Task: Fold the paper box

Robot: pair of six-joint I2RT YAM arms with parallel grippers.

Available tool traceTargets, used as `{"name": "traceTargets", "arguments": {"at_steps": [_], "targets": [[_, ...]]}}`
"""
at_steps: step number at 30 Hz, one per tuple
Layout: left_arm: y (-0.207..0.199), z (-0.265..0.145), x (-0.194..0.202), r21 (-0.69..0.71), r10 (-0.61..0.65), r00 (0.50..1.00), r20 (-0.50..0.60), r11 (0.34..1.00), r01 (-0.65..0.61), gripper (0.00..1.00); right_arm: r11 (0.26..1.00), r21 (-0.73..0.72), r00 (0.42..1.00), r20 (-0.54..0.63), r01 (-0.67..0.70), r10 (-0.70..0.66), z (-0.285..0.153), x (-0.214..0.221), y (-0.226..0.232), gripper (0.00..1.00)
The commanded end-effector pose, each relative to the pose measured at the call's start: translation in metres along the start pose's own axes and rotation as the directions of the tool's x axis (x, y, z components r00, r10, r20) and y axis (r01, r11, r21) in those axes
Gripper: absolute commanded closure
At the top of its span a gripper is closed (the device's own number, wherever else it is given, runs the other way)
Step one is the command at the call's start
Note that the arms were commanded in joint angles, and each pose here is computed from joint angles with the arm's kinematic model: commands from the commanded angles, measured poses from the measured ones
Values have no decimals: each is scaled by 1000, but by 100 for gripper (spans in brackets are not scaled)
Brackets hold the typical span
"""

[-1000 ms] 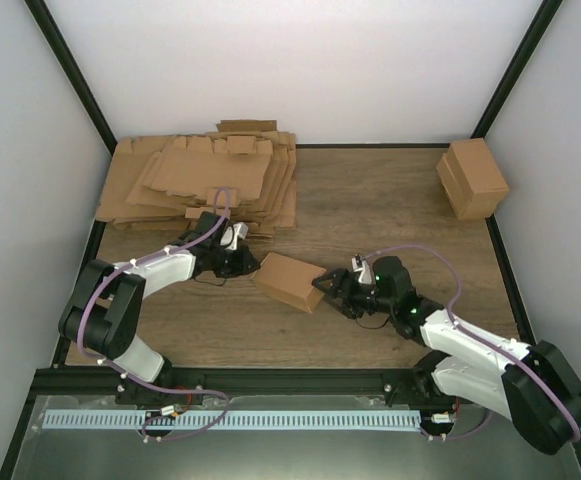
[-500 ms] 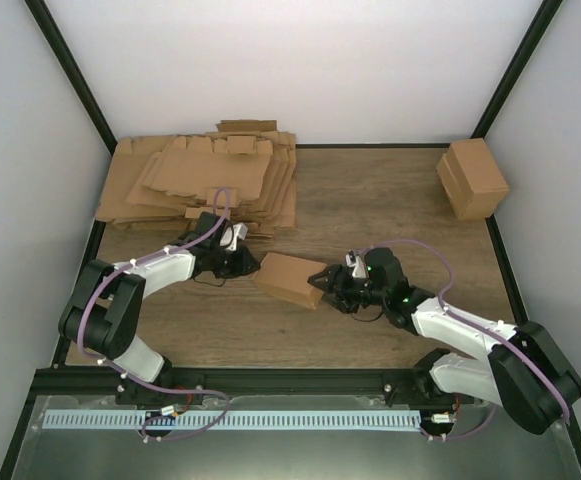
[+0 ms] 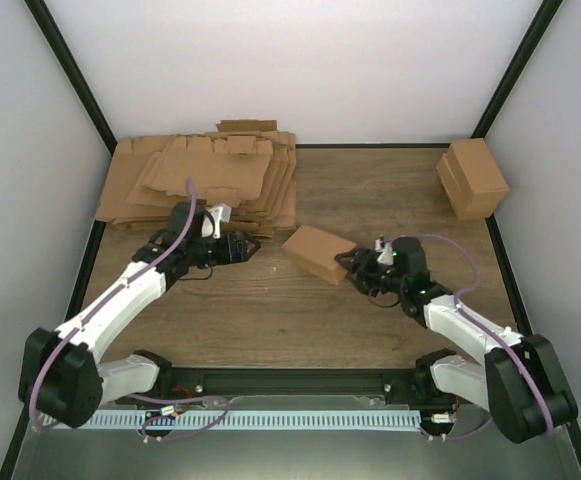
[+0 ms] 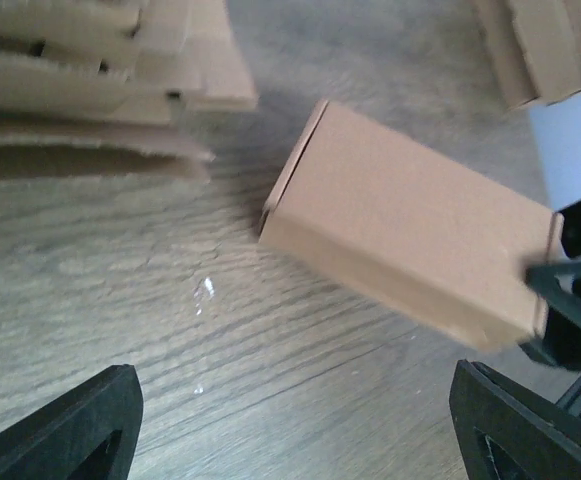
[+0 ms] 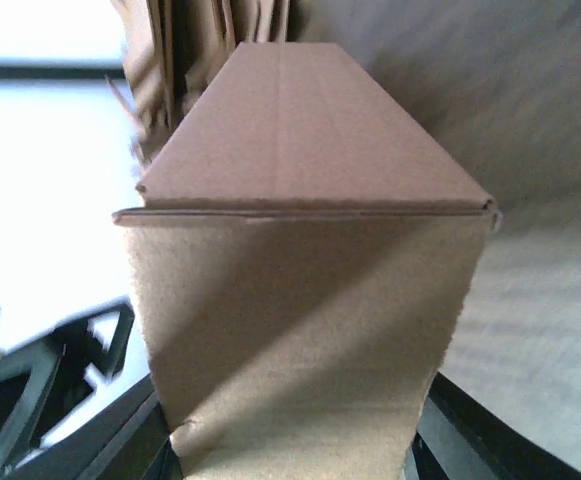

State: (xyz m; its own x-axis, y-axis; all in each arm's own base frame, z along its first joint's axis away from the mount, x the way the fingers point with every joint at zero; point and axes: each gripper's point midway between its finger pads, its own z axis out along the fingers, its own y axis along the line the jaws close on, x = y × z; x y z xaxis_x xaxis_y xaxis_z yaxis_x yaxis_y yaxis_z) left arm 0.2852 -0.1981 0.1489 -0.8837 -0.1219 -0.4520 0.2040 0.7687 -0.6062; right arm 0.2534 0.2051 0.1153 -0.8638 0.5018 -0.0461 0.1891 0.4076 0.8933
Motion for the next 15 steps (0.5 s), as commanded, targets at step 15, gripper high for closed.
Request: {"name": "traceTargets", "arguments": {"at_steps": [15], "targets": [[-23, -23, -2, 91, 6, 998, 62, 996, -12, 12, 998, -54, 623, 782, 16, 32, -141, -216, -23, 35]]}}
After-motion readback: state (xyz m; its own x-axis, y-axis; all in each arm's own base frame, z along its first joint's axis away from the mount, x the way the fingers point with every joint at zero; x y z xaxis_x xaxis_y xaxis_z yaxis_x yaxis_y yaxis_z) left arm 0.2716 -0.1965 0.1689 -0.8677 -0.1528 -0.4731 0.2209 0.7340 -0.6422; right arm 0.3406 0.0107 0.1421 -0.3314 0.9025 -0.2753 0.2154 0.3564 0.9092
